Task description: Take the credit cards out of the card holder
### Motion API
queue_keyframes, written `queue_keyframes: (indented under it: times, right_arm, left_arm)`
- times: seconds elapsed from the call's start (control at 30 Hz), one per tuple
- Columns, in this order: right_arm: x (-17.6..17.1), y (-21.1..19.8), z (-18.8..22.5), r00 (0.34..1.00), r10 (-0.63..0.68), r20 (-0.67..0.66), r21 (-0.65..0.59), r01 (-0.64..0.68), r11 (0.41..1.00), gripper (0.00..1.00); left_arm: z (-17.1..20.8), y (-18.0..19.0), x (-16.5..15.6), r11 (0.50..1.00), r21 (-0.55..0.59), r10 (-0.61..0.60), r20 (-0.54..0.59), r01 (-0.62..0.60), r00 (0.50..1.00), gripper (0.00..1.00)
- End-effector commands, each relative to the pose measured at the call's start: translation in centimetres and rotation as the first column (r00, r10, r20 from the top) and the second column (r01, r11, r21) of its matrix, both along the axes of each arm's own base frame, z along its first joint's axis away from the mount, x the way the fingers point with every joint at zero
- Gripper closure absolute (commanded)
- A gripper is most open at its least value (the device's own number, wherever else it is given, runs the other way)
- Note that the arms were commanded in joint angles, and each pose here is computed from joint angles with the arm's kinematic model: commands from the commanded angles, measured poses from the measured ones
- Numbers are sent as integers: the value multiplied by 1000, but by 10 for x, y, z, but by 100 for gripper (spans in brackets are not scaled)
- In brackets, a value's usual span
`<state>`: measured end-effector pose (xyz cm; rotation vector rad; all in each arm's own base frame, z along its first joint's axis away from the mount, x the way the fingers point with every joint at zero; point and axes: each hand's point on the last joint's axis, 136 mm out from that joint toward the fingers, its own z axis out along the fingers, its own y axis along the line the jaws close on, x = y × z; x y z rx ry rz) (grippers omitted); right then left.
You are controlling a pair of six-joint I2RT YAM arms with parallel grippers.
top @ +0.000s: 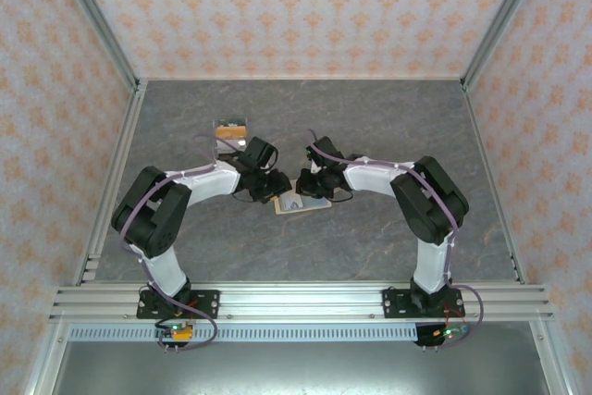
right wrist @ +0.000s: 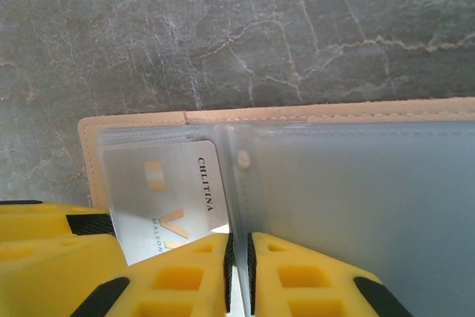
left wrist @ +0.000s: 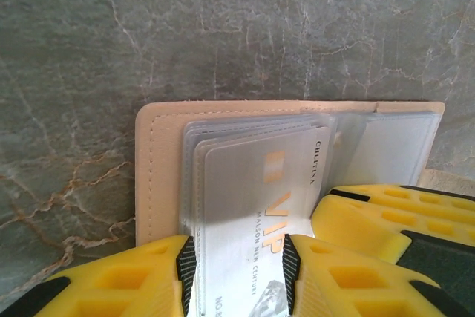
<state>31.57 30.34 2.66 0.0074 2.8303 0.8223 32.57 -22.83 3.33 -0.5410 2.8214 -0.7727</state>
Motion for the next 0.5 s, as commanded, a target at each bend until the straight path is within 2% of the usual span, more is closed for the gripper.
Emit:
queue_keyframes:
  times: [0.0,0.47]
  right_arm:
    - [-3,-8,-1,1000,-15,-12,-5,15,1000,84]
    - [-4,-7,-2,999,-21,-32,35,22,999,84]
  left_arm:
    - [-3,-1,2,1000,16,9,-15,-9,1000,62]
    - [-7,-6,4,1000,4,-8,-35,8,999,78]
